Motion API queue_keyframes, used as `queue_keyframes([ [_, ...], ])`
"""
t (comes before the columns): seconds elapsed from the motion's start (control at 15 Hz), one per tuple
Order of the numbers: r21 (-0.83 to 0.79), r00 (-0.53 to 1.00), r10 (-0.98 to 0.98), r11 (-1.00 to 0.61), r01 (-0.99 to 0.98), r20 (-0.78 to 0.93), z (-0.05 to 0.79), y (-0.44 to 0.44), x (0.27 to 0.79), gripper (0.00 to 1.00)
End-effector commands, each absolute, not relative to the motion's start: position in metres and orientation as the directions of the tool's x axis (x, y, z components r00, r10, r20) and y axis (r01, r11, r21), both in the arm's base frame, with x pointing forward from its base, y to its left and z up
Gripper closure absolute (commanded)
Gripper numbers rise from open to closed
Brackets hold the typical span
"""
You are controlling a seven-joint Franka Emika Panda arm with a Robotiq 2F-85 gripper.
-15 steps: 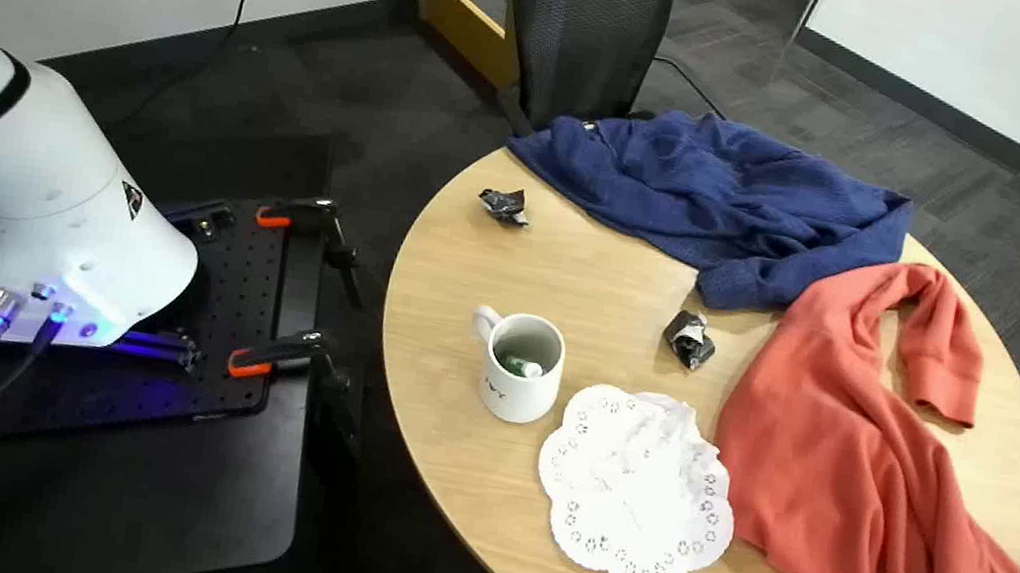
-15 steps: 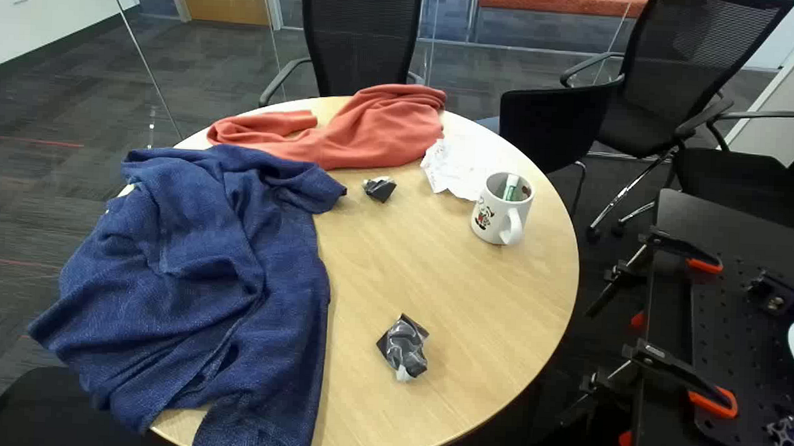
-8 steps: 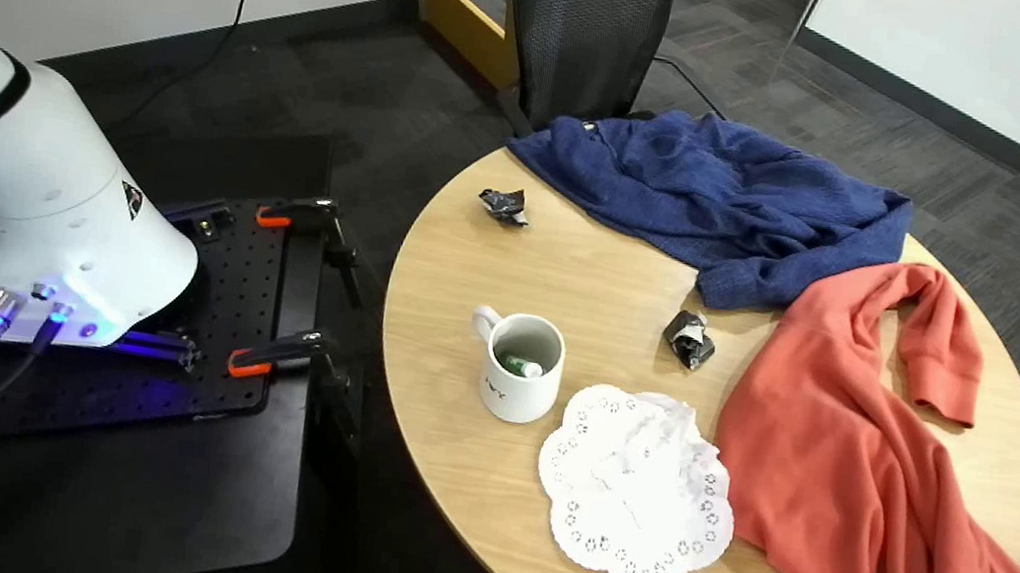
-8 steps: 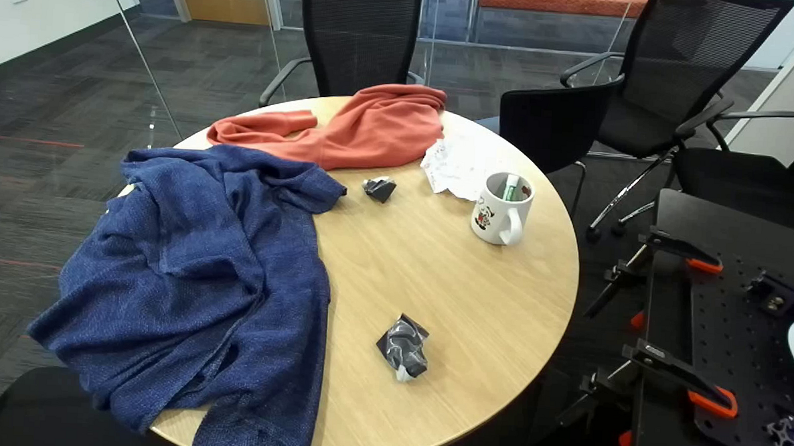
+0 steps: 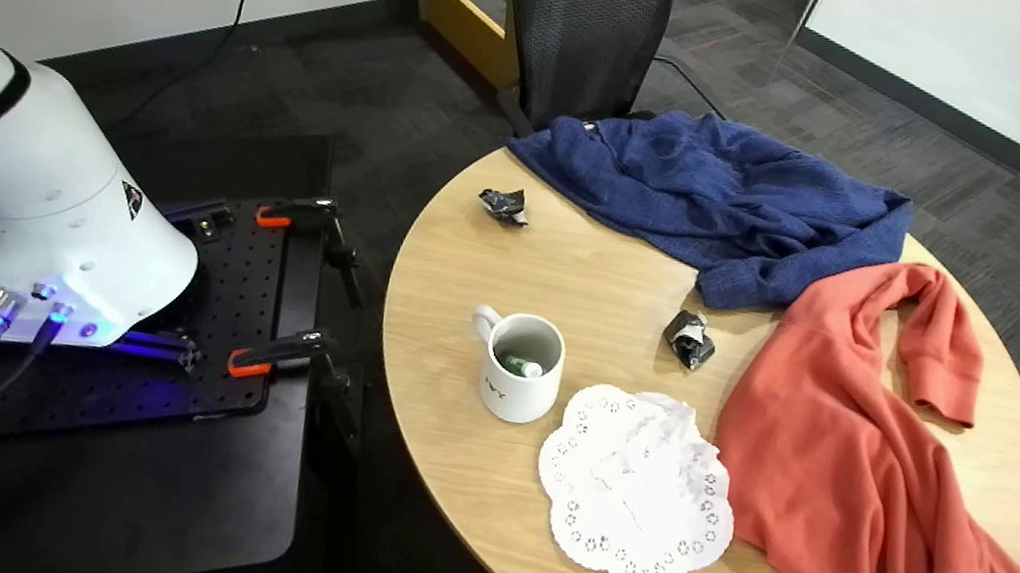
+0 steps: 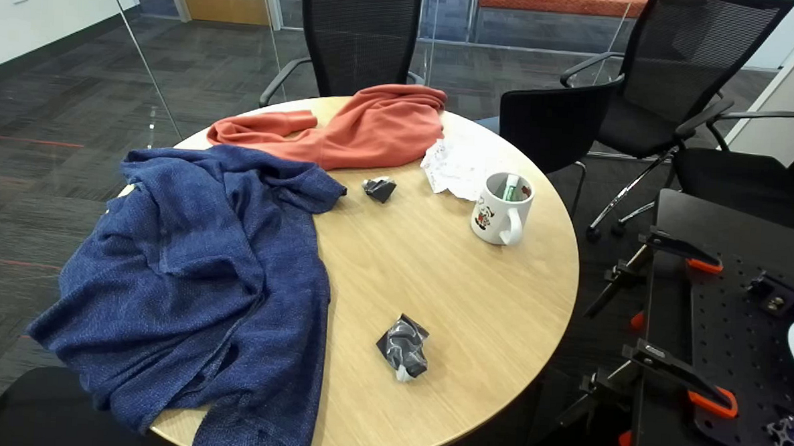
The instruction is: Remove the marker from the mug cup
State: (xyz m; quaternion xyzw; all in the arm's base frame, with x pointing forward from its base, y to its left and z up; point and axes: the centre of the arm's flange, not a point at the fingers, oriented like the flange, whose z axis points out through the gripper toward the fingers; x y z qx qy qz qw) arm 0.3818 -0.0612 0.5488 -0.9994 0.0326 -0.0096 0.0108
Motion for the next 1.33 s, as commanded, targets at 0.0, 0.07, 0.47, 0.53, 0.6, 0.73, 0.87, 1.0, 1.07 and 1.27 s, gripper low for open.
queue_keyframes([
  [0.0, -0.026, 0.984, -0.177, -0.984, -0.177, 0.001, 0.515, -0.048, 0.386, 0.00],
  [0.07, -0.022, 0.977, -0.215, -0.976, -0.215, 0.002, 0.504, -0.046, 0.386, 0.00],
  [0.47, -0.013, 0.877, -0.475, -0.880, -0.475, 0.072, 0.429, -0.056, 0.389, 0.00],
  [0.53, -0.015, 0.853, -0.515, -0.857, -0.516, 0.087, 0.417, -0.058, 0.389, 0.00],
  [0.6, -0.014, 0.826, -0.556, -0.830, -0.557, 0.096, 0.404, -0.061, 0.390, 0.00],
  [0.73, -0.011, 0.778, -0.620, -0.783, -0.622, 0.101, 0.382, -0.065, 0.391, 0.00],
  [0.87, 0.004, 0.737, -0.669, -0.740, -0.673, 0.094, 0.361, -0.066, 0.393, 0.00],
  [1.0, 0.019, 0.702, -0.706, -0.704, -0.710, 0.093, 0.342, -0.065, 0.395, 0.00],
  [1.07, 0.018, 0.683, -0.724, -0.684, -0.729, 0.099, 0.334, -0.063, 0.396, 0.00],
  [1.27, 0.015, 0.689, -0.720, -0.691, -0.723, 0.082, 0.337, -0.062, 0.393, 0.00],
])
